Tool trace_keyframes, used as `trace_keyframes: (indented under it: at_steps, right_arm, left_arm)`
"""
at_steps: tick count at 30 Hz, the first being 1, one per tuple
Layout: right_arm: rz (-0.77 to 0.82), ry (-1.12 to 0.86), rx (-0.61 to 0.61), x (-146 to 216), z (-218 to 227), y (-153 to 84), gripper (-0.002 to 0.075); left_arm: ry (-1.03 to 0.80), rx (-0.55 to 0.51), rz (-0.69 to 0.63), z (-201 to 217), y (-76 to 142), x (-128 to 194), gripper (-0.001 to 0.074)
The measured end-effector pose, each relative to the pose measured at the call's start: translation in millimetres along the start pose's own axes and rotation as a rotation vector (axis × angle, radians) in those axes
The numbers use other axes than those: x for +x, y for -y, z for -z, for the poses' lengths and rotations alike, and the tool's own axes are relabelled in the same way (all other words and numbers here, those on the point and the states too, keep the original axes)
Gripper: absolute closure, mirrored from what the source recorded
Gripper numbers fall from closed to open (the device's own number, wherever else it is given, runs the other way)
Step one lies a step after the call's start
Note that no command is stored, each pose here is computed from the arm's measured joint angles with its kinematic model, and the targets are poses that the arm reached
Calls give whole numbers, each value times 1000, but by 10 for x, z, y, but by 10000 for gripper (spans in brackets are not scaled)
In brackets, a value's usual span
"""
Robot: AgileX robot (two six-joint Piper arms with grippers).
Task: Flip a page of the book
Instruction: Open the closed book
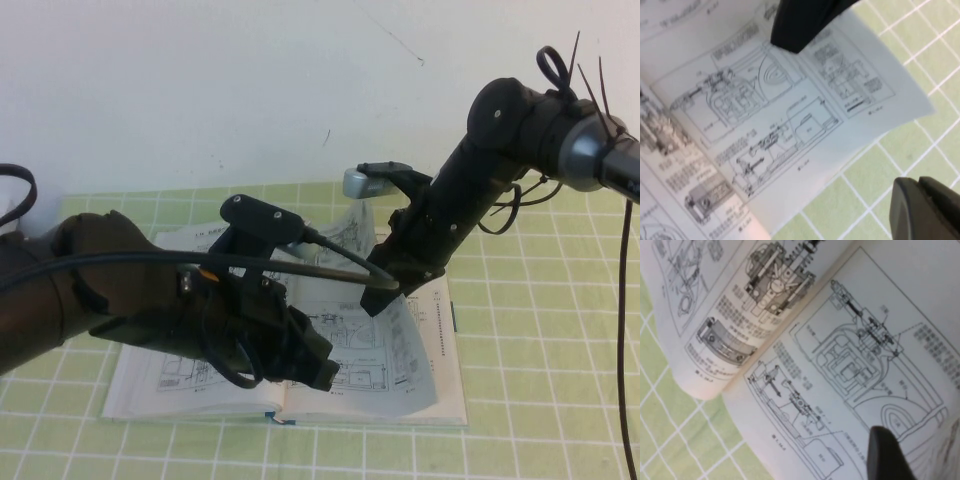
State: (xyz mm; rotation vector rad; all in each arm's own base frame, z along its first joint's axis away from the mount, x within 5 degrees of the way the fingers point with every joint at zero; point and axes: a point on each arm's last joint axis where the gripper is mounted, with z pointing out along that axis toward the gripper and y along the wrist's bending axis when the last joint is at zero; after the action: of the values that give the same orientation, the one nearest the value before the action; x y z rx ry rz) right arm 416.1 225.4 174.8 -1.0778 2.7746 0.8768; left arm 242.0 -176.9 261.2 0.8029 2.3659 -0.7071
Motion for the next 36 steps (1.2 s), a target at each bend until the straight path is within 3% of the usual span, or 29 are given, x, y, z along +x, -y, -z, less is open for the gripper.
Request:
trace_keyframes:
  at_steps: [9,15,21,28,32,36]
  right_arm:
    - [-17,28,-56,-26,2,-50,462]
    - [-38,54,-94,-40,27,-53,462]
    - [-70,108,-171,-74,74,-70,461]
    - [-85,161,-250,-119,106,-121,461]
    - [-85,170,-262,-127,110,-132,461]
    - [-86,171,-263,-128,111,-131,461]
  left_arm:
    - [-2,-24,20,-47,-42,87,737]
    - [18,15,44,-59,24,68,737]
    - [53,116,-72,-185,503,72,737]
    - [250,84,-222,-294,1122,64,737]
    - [278,51,-233,-452,1224,107,737]
    - [228,4,-189,-706,1145,213,737]
